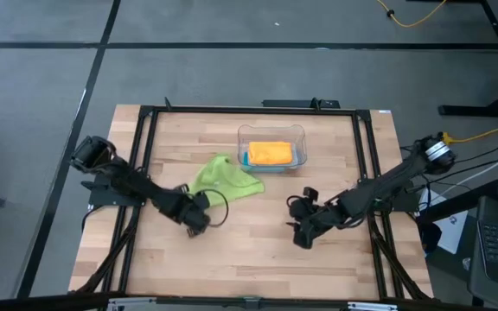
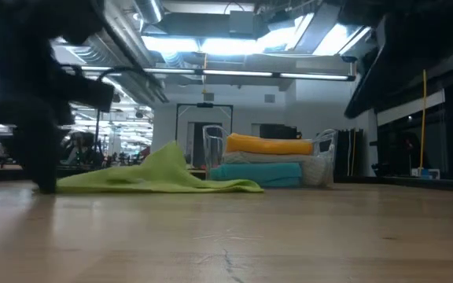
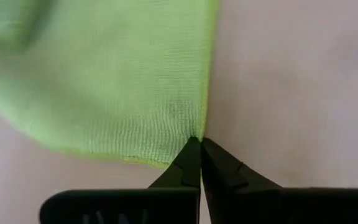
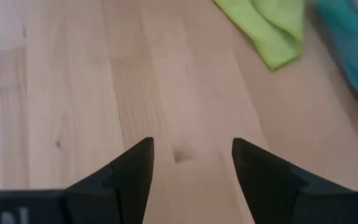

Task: Fold microfiber towels
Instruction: Fold the green towel

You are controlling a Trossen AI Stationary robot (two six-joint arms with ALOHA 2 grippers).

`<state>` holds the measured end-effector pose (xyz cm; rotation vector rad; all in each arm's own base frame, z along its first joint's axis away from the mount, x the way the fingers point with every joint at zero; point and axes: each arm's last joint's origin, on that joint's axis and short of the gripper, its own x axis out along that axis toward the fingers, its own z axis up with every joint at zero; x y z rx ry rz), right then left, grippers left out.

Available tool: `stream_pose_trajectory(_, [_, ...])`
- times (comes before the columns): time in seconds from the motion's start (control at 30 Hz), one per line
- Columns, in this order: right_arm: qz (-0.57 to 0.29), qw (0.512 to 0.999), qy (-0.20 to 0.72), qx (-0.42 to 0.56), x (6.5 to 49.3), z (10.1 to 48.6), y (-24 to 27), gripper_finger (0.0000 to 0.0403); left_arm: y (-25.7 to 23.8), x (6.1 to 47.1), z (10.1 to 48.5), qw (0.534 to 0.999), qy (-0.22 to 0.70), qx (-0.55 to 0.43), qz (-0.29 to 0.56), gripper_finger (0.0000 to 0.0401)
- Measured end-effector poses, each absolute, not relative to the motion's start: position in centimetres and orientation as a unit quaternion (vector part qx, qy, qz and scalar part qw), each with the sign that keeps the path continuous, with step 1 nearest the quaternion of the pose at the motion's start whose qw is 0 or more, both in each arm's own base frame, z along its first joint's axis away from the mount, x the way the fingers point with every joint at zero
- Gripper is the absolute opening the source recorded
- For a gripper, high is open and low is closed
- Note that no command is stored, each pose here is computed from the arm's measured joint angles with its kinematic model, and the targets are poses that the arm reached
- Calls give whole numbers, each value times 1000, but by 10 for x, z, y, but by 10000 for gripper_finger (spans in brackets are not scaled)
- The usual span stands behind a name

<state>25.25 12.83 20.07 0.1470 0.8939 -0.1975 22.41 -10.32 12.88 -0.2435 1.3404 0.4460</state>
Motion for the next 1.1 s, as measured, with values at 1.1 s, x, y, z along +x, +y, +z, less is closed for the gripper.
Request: stream_pose_trajectory(1.1, [19, 932, 362, -22, 320, 135, 137, 220, -189, 222, 160, 825, 536, -169, 63, 0])
